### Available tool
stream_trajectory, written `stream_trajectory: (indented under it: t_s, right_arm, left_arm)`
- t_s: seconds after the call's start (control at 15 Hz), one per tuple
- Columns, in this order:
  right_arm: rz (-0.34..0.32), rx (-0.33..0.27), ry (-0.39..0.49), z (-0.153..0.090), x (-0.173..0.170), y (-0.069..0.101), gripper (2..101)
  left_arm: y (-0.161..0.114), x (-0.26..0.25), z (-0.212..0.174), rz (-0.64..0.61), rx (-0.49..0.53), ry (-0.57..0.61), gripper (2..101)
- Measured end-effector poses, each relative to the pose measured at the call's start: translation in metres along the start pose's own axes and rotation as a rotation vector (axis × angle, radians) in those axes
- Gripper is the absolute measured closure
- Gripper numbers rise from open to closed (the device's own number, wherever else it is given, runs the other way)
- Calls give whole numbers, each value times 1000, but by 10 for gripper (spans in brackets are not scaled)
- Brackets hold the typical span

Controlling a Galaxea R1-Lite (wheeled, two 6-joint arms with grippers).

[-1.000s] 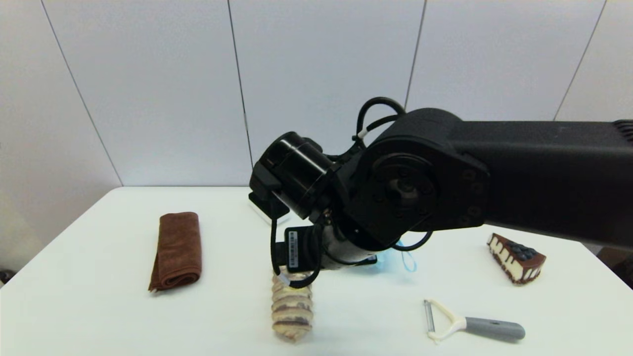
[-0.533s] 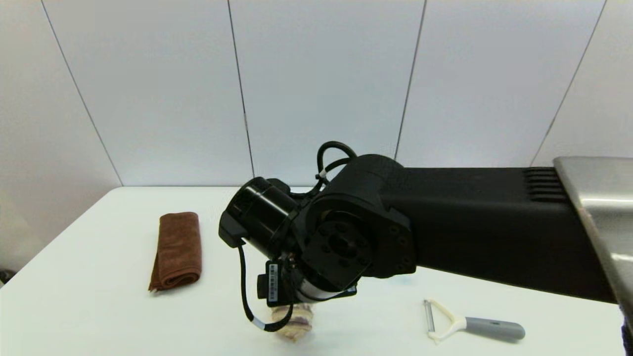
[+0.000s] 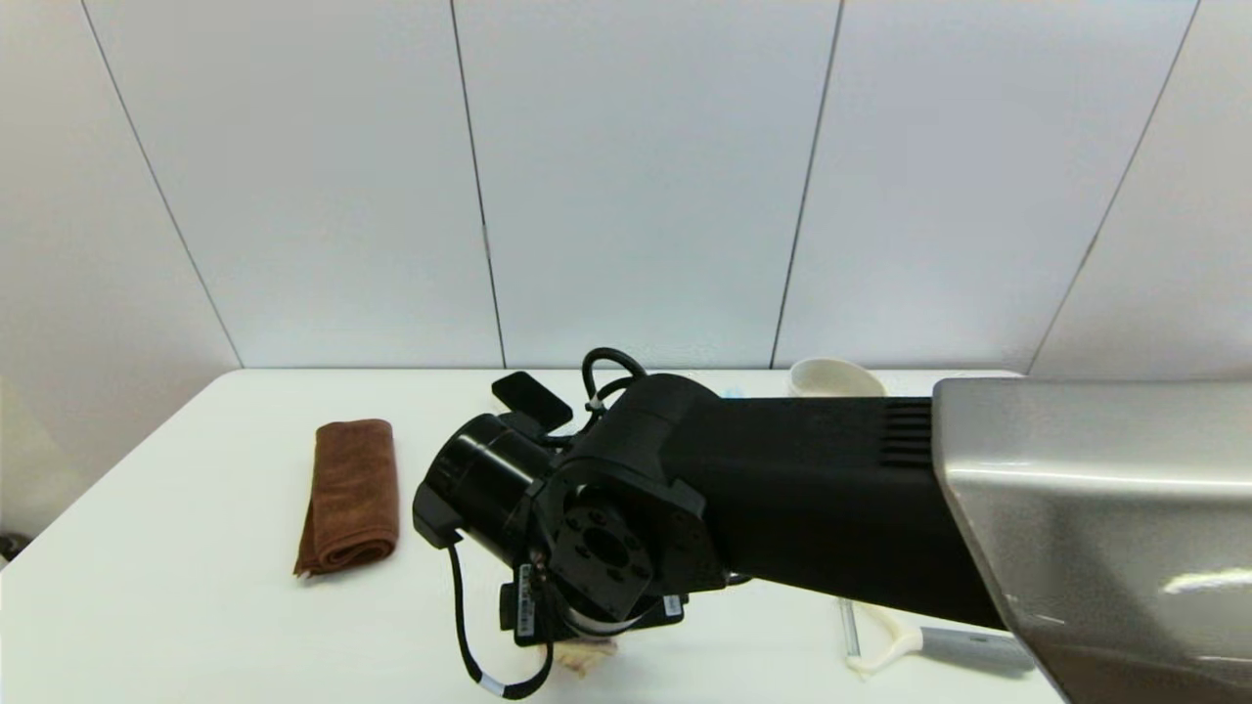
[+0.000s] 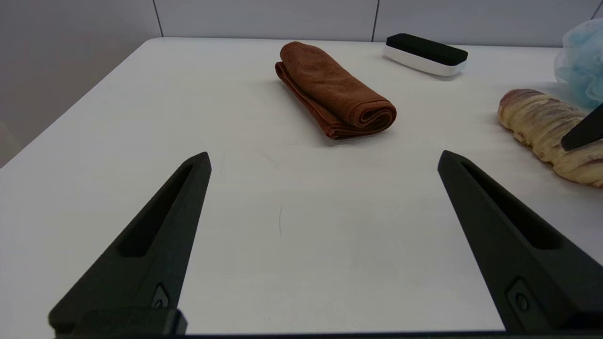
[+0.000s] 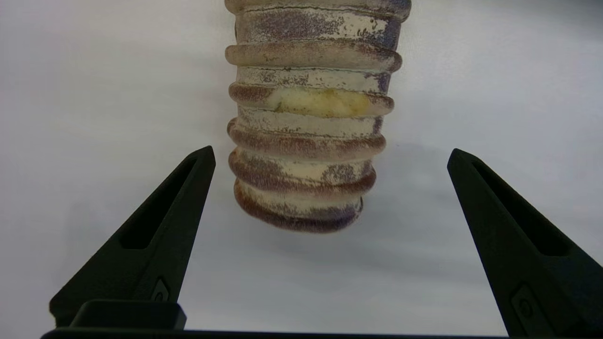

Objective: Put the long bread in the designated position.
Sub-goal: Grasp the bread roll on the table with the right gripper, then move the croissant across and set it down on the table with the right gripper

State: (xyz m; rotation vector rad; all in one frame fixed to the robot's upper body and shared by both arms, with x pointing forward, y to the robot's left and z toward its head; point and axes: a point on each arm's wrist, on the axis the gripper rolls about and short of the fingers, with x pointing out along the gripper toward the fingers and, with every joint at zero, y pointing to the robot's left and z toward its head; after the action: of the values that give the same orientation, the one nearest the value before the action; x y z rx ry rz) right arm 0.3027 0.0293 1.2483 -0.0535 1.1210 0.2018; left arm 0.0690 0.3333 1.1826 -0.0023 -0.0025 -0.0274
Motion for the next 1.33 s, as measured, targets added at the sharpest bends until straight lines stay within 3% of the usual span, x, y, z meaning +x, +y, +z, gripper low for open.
stream_trajectory:
  t_s: [0.13, 0.4, 0.6, 0.73, 1.07, 1.33]
  right_arm:
    - [-5, 9, 4, -1, 5, 1, 43]
    - [-5, 14, 7, -2, 9, 3, 405]
    - [-10, 13, 12, -2, 12, 3, 579]
    - [-11, 13, 12, -2, 12, 3, 983]
    - [22, 13, -29, 7, -12, -4, 983]
    - [65, -3, -117, 33, -53, -34, 983]
  left_arm:
    - [0, 0, 0, 0, 0, 0, 54]
    - [0, 0, 0, 0, 0, 0, 54]
    - [0, 0, 0, 0, 0, 0, 54]
    - [0, 0, 0, 0, 0, 0, 54]
    - [0, 0, 0, 0, 0, 0, 54]
    - [0, 0, 0, 0, 0, 0, 54]
